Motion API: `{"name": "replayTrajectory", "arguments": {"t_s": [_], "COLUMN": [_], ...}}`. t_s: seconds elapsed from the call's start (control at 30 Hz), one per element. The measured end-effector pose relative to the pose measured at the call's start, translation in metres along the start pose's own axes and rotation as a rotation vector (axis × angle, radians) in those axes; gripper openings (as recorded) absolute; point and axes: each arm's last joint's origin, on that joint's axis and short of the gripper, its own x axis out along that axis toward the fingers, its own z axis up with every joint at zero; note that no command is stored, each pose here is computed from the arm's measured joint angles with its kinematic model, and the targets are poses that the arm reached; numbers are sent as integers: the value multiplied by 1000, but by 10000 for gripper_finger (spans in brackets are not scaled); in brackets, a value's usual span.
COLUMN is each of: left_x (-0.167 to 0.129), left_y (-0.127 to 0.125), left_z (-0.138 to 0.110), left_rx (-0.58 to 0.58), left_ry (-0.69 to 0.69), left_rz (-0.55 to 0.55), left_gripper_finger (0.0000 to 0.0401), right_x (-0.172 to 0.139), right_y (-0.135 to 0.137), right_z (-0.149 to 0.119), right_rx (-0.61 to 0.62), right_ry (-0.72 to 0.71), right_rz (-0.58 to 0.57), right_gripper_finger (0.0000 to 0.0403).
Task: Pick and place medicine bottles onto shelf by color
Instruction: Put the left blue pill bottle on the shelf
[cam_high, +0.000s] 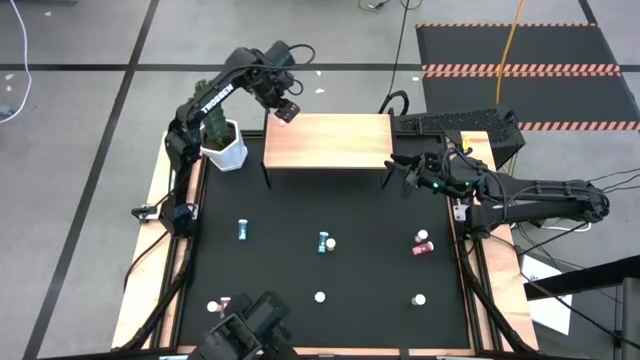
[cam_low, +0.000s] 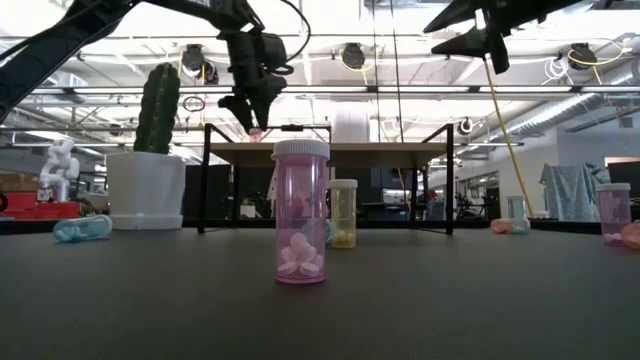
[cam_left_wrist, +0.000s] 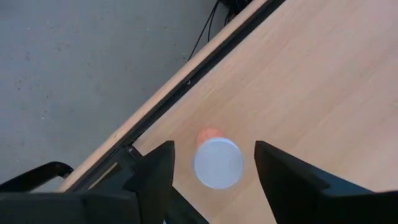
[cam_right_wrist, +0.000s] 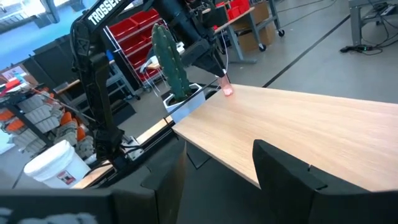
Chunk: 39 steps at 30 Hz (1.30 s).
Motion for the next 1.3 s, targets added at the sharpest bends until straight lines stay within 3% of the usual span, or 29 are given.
{"name": "replayTrajectory", "arguments": {"t_s": [0.37,0.63,0.77,0.97,1.13,1.3], "left_x": [-81,-160,-182,-174,-127,-62], "left_y": [-21,-53,-69,-90,-103,-108], "left_z": [-31,-84,-119,-192,-243,-277], "left_rx": [104,185,116,-127,-346,-513], "left_ry": [-170,-367,-409,-379,-275,-132], "left_rz": [1,-52,-49,3,3,144], "left_gripper_finger": [237,237,237,237,237,236], "right_x": [0,0,0,0,0,0], "right_y": [0,1,3,4,4,4], "right_z": [0,1,2,1,1,1], "right_rx": [5,-2,-11,-11,-17,-41], "right_ry": [2,-7,-2,21,20,19], "right_rz": [4,16,50,93,93,93], "right_gripper_finger": [183,183,183,183,183,183]}}
